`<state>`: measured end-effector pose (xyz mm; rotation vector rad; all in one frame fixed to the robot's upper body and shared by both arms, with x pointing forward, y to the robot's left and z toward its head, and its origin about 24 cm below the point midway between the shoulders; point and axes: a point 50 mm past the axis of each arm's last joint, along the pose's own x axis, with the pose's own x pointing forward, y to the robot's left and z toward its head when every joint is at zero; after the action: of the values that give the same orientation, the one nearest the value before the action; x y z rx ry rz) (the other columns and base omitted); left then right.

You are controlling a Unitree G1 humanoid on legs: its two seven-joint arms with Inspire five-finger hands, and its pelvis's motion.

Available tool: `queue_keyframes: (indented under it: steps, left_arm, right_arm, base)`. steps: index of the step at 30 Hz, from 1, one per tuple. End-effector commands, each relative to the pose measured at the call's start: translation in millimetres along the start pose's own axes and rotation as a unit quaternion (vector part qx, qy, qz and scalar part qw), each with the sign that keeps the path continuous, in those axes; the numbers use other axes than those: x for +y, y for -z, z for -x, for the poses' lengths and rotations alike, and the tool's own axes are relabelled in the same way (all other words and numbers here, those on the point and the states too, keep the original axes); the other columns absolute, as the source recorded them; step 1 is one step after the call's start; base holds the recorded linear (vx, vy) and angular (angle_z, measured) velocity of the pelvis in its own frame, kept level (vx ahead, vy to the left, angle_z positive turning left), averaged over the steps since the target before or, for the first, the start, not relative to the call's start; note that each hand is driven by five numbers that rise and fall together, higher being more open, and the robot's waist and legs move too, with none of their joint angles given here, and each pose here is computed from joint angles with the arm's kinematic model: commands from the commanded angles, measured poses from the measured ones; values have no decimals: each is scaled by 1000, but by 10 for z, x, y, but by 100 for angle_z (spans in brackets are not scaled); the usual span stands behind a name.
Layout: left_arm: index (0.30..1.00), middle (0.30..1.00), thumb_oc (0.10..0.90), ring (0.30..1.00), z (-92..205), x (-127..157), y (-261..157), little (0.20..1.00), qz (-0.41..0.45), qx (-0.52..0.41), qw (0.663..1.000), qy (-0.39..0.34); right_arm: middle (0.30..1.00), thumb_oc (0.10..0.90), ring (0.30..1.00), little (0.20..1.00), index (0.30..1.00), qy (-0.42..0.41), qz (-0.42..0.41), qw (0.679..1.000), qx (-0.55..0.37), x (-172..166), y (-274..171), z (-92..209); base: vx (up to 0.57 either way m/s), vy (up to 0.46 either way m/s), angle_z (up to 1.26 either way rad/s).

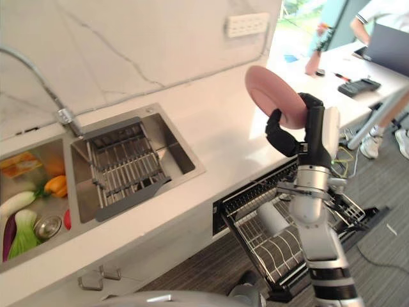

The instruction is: Place the dishes in the dishwasher.

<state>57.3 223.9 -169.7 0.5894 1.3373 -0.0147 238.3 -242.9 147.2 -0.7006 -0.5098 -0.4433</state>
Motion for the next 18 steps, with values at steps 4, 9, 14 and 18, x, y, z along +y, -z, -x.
queue_keyframes:
  steps: [4, 9, 14, 18]
  left_arm:
    - [900, 900, 800, 900, -2, 32, -96, 900, 12, -30, 999, -3]
    - [900, 900, 800, 900, 8, -33, -57, 900, 23, -20, 1000, 3]
    - [900, 900, 800, 900, 14, -68, 10, 900, 17, -8, 1000, 7]
    - [900, 900, 800, 900, 19, -86, 30, 900, 33, -4, 999, 6]
  right_arm:
    - [300, 400, 300, 300, 300, 127, 78, 983, -107, -469, -270, -171]
    - [300, 400, 300, 300, 300, 104, 130, 984, -68, -466, -79, -24]
    - [300, 400, 300, 300, 300, 56, 151, 983, -84, -392, -87, 22]
    - [300, 400, 300, 300, 300, -51, 159, 983, -74, -141, 23, 128]
  base:
    - [-68, -80, -15]
    - [-35, -141, -49]
    - [-25, -103, -24]
    - [-30, -81, -19]
